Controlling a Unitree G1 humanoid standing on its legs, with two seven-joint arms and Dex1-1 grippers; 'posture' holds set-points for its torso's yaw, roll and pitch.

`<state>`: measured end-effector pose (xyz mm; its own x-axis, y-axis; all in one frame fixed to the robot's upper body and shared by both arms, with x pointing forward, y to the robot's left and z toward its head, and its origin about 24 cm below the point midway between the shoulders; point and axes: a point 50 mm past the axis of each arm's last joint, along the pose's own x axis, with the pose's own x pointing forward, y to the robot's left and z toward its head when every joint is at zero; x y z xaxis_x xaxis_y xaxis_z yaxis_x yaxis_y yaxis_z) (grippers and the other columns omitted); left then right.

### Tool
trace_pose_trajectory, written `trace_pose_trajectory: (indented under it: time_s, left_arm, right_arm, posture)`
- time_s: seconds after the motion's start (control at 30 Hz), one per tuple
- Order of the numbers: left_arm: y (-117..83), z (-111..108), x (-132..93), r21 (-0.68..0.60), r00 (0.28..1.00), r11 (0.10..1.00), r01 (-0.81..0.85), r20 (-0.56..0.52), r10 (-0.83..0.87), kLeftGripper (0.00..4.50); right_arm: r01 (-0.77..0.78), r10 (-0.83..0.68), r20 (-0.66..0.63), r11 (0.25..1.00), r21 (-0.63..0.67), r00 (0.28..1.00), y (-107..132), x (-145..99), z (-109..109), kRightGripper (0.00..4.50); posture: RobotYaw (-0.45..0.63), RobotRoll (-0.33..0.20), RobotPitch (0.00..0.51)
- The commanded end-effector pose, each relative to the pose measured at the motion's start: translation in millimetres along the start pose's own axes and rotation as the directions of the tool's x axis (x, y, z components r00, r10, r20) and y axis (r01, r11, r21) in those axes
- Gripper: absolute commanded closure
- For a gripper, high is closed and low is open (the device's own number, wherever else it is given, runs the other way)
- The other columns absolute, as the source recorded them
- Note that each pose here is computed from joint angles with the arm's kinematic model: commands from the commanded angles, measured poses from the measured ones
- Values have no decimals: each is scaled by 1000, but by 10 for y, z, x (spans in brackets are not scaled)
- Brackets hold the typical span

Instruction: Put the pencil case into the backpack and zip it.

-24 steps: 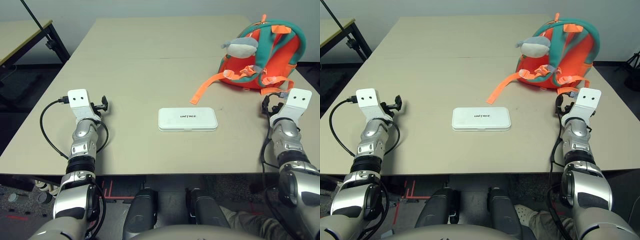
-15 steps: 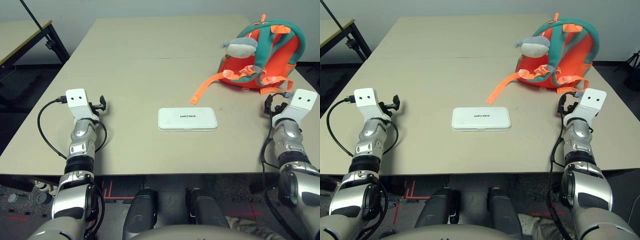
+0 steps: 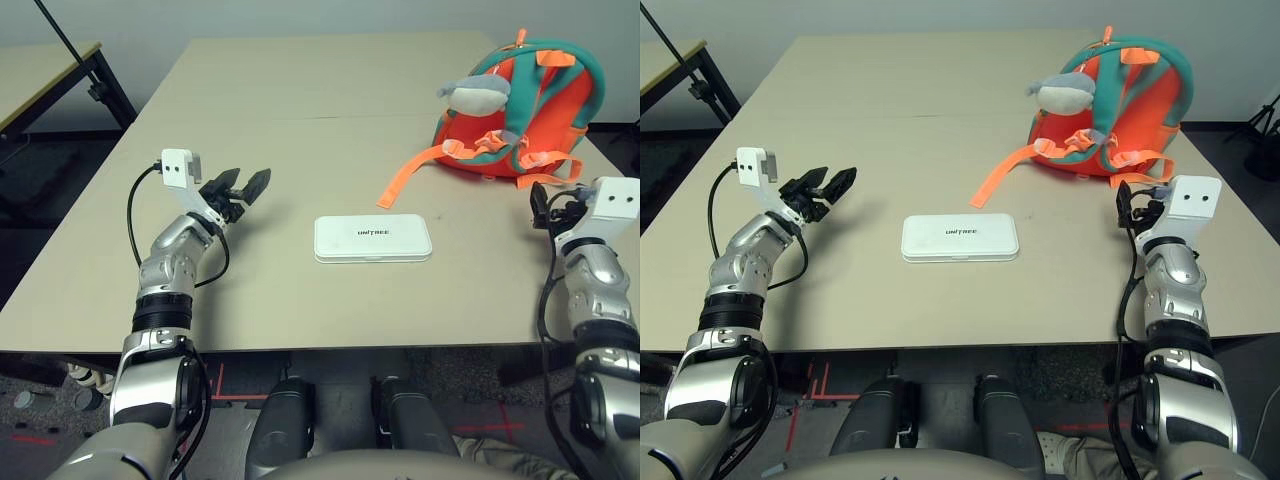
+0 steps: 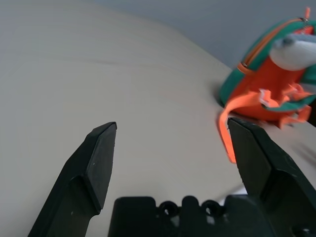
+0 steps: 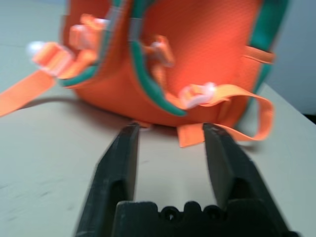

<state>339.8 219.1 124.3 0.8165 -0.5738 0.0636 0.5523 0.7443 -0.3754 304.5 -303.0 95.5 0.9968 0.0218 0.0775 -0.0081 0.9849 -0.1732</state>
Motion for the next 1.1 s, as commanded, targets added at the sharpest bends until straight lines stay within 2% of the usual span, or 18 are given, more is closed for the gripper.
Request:
trace_pose_trajectory:
  time_s: [0.03,0.13,0.23,0.37,0.47,0.57,0.83,1.1]
  left_arm:
    - [-86,-74,-27,-50,985,994,99,-138,-105,0]
    - [-154,-100,-52,-134,953,972,192,-212,-217,0]
    - [-226,-151,-94,-210,900,939,272,-290,-325,0]
    - [-249,-181,-111,-275,862,918,285,-345,-371,0]
    - [-180,-169,-112,-333,849,913,234,-387,-359,0]
    - [-102,-192,-133,-336,827,924,183,-455,-330,0]
    - [-81,-188,-11,-473,833,868,150,-413,-369,0]
    - [-94,-333,60,-521,769,848,96,-502,-395,0]
  right_arm:
    - [-155,154,-12,987,-44,988,167,8,151,3389]
    - [-287,282,-59,954,-90,957,302,-4,199,4493]
    - [-394,384,-98,912,-118,918,411,-15,251,4493]
    - [-454,439,-127,880,-139,890,484,-15,293,4493]
    - [-505,485,-148,847,-169,862,557,-1,310,4493]
    - [-523,507,-133,835,-170,852,623,19,342,4493]
    - [-586,560,-179,789,-181,809,708,6,291,4493]
    - [-651,609,-234,729,-211,758,788,-1,288,4493]
  posture:
    - [59,0,74]
    - [65,0,74]
    - [62,0,78]
    - [63,0,76]
    - [59,0,71]
    - [59,0,71]
    - [59,0,73]
    - [41,0,82]
